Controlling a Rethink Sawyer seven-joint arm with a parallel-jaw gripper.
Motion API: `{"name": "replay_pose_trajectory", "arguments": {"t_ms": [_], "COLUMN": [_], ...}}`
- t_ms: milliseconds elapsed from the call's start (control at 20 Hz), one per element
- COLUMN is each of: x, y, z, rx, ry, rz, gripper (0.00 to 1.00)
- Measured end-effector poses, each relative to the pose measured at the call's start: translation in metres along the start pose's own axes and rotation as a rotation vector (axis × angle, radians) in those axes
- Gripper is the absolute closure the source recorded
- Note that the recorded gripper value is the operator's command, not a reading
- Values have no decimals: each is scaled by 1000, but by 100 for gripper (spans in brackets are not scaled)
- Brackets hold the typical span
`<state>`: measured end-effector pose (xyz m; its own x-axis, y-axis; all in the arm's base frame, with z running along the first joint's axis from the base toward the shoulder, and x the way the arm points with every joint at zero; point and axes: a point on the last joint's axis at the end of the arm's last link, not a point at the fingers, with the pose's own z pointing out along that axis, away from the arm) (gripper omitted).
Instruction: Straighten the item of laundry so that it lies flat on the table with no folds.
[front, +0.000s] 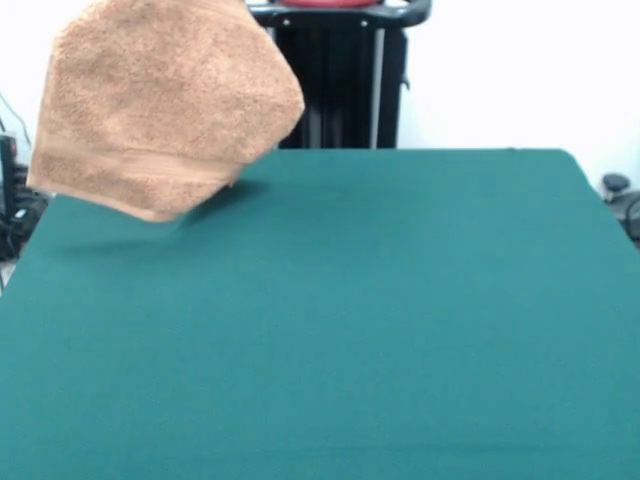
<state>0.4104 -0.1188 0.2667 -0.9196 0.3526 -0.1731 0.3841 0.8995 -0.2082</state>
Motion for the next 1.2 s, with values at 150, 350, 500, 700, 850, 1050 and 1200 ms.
{"name": "replay_pose_trajectory", "arguments": {"t_ms": [150, 350, 500, 700, 850, 1050, 1200], "x": [-3, -3, -1, 5, 8, 7, 4], "y": [8, 29, 45, 73, 98, 126, 149], "z": [5, 12, 19, 35, 54, 77, 103], "rx": [2, 0, -2, -3, -1, 2, 6], "ry": [-28, -42, -38, -22, -3, 16, 27], "rz": [-21, -73, -112, -185, -246, -298, -324], "gripper": [100, 100, 100, 100, 100, 100, 100]}}
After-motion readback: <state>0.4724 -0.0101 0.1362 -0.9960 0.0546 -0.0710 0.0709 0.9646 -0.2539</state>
